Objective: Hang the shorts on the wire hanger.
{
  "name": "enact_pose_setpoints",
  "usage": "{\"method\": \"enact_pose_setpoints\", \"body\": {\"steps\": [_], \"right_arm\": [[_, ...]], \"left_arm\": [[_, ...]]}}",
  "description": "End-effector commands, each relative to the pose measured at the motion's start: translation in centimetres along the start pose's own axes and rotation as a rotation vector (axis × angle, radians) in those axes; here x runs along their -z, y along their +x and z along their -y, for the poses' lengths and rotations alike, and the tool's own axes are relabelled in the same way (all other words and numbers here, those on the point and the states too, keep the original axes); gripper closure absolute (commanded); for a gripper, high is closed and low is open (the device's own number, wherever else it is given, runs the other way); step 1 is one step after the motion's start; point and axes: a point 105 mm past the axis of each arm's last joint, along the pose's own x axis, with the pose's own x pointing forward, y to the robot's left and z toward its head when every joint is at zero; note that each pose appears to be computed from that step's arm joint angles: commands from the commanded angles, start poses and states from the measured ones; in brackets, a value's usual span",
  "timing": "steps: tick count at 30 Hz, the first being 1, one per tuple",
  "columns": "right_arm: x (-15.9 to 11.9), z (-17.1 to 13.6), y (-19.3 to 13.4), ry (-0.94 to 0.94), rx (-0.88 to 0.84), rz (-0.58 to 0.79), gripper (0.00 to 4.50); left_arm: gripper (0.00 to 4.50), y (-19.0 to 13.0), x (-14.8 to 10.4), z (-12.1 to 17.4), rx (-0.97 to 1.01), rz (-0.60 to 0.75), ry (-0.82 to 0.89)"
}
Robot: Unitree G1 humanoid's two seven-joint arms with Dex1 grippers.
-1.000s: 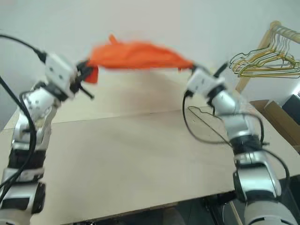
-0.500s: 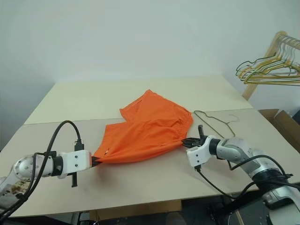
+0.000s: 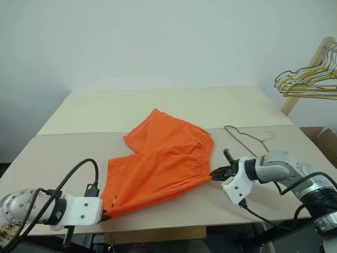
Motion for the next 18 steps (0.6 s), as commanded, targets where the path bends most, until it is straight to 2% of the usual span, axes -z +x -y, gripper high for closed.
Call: {"method": "enact_pose_setpoints", "body": {"steps": [1,7,11,12,14,18], "right_arm": [[0.9,-0.2,-1.7,0.012,-0.04,-0.055,4.5],[0.2,-1.8,-2.7,0.038,-0.122,-0.039,4.5],[0.3,-1.9,-2.5,0.034,-0.109,-0.04,4.5],[0.2,-1.8,-2.4,0.035,-0.105,-0.034,4.5],[0.3,-2.2,-2.6,0.044,-0.133,-0.04,3.9],[0.8,-3.1,-3.6,0.07,-0.195,-0.07,2.57]], "left_arm": [[4.47,-0.2,0.1,0.0,-0.007,-0.026,0.005],[4.47,0.3,-0.2,-0.2,-0.014,0.0,0.008],[4.47,0.7,-0.8,-0.2,0.002,0.033,0.009],[4.27,0.7,-0.9,-0.1,0.01,0.04,0.008],[3.85,0.8,-1.1,-0.1,0.019,0.06,0.024],[2.49,0.1,-0.8,-0.9,0.007,0.048,0.044]]}}
